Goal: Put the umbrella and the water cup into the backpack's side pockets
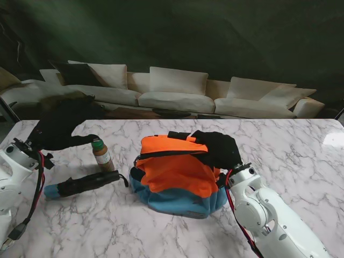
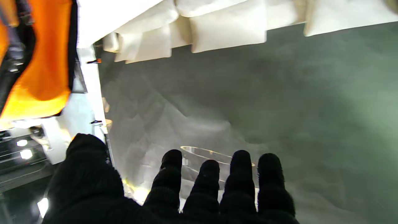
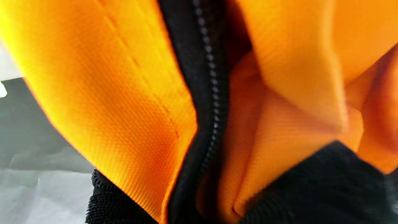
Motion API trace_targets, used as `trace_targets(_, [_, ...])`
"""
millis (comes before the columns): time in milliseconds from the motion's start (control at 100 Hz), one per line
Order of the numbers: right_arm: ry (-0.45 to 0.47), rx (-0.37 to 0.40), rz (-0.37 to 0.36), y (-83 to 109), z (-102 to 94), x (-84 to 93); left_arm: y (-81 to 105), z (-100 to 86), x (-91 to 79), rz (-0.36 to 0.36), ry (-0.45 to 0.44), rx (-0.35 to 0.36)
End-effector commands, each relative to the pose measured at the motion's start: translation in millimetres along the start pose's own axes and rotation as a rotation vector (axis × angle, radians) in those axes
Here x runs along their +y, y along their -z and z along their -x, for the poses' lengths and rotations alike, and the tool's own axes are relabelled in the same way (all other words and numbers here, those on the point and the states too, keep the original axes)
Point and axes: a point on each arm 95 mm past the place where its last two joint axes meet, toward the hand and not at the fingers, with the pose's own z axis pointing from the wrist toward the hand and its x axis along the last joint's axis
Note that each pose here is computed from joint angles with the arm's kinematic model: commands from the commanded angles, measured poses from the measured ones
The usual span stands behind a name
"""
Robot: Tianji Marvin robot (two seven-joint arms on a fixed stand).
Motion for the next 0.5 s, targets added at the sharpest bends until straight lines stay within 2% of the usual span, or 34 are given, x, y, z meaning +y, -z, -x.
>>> trace_targets(0, [0.001, -0.014, -0.043, 5.1, 1.7, -11.0, 9.6, 15.0, 17.1, 0.056, 0.035, -0.069])
trace_targets(170, [0.003, -0.016, -0.064, 3.7, 2.9, -14.7, 28.5, 35.3, 47.6, 0.138, 0.053, -0.185])
trace_targets(280, [0.001, -0.018, -0.076, 1.7, 3.2, -16.7, 38.1, 43.8, 68.0, 0.181, 0.099, -0.250])
trace_targets(490, [-0.001, -0.017, -0.090, -0.8, 3.5, -20.6, 48.5, 51.1, 106.8, 0.300, 0.143, -0.327])
